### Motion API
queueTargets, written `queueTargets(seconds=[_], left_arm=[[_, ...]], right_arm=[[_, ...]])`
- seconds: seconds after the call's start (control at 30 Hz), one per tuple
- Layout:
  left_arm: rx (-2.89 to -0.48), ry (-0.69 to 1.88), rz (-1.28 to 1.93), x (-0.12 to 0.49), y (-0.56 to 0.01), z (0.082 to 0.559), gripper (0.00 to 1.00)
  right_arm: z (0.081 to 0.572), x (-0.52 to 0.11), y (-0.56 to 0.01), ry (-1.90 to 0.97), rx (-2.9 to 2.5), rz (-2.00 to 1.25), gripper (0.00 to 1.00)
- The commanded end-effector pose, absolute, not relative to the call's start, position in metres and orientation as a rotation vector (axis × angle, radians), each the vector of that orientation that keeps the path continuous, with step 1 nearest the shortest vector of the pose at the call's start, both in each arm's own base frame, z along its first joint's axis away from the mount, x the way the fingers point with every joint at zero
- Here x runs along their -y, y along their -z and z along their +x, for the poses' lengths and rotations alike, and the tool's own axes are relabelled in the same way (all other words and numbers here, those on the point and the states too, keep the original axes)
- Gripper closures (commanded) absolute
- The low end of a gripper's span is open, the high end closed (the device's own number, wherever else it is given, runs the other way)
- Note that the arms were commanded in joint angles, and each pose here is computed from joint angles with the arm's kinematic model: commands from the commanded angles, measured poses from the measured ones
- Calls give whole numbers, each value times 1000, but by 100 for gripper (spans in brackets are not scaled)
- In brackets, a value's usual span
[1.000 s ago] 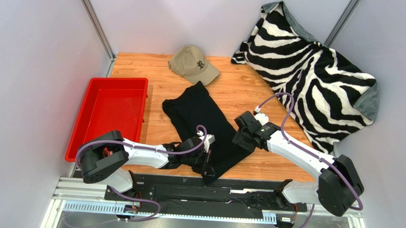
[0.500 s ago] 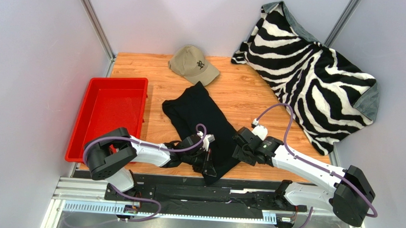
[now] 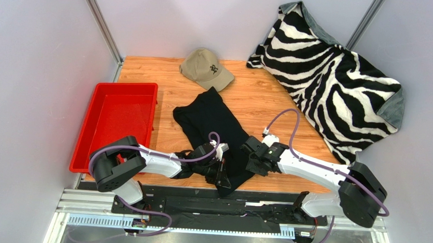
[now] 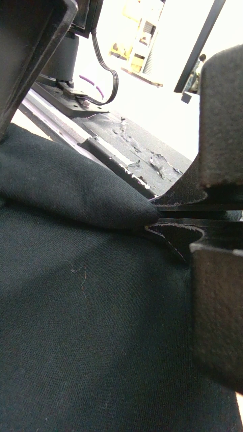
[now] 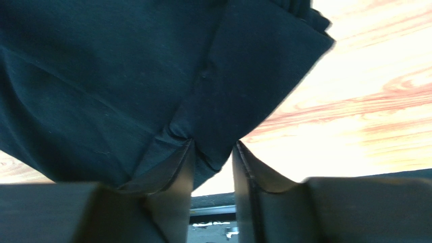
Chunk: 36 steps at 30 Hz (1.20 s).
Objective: Roll the t-shirts
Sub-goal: Roll the T-shirt to the center of the board.
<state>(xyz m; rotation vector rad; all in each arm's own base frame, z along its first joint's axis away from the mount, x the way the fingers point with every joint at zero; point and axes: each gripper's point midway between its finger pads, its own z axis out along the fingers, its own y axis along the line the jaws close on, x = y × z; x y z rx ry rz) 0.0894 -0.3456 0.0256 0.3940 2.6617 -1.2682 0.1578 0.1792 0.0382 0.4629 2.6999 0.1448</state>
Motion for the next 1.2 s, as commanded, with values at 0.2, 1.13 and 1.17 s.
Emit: queueTargets(seconds=[0.2, 1.13, 1.17], left_arm=[[-2624, 1197, 473, 335, -29, 92, 84], [-1983, 402, 832, 352, -94, 115, 41], [-1980, 397, 834, 356, -92, 114, 41]], right_arm=[[179, -194, -53, -68, -2689, 407, 76], [181, -211, -31, 79, -2904, 298, 74], [181, -211, -30, 81, -2904, 300, 74]])
